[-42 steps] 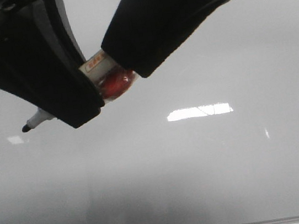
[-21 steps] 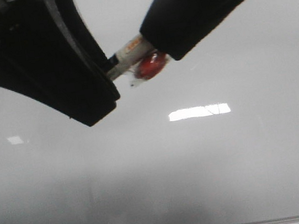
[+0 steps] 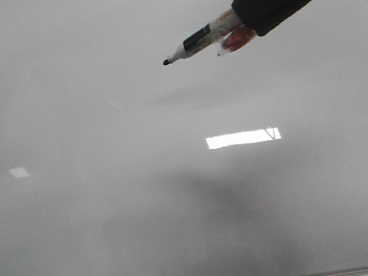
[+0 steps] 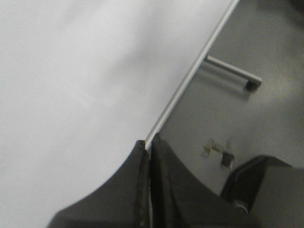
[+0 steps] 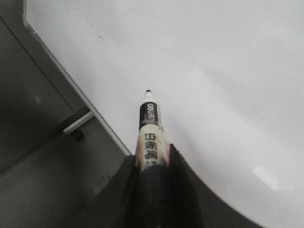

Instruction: Write number 9 on whiteboard

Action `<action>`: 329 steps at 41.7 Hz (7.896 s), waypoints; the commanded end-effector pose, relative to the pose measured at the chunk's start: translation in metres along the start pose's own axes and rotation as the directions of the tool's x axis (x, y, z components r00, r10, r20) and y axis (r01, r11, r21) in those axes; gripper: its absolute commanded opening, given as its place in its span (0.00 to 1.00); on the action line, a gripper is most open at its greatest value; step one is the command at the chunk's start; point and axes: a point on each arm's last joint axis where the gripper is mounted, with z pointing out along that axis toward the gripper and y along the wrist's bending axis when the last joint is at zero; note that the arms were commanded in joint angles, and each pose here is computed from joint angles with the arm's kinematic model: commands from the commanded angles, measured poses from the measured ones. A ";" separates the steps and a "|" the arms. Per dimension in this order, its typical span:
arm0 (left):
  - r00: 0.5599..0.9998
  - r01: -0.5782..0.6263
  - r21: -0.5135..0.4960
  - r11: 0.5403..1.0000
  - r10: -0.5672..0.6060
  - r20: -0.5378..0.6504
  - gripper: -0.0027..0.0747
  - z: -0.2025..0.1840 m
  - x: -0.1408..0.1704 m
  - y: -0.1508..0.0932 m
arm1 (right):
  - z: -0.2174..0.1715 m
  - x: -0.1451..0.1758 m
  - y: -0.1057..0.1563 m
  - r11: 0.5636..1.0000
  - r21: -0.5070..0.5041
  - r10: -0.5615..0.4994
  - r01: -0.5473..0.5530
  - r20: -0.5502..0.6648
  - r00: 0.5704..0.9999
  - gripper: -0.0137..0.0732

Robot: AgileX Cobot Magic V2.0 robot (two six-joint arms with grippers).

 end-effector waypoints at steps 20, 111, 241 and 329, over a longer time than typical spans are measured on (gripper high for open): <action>0.922 0.128 -0.165 0.978 -0.056 0.382 0.01 -0.044 0.017 -0.020 | 0.053 -0.045 -0.041 0.990 0.084 0.105 -0.112 0.086 0.991 0.09; 0.915 0.155 -0.130 0.979 -0.093 0.393 0.01 -0.044 0.017 -0.022 | 0.068 -0.032 -0.004 0.985 -0.134 -0.131 0.109 -0.169 0.977 0.09; 0.767 0.602 -0.619 0.504 -0.580 0.274 0.01 0.074 0.089 0.153 | -0.103 0.085 0.043 0.946 0.278 -0.229 0.169 0.196 0.954 0.08; 0.698 0.589 -0.524 0.615 -0.062 0.713 0.01 -0.086 0.068 -0.008 | -0.103 0.085 0.043 0.949 0.274 -0.215 0.153 0.211 0.954 0.08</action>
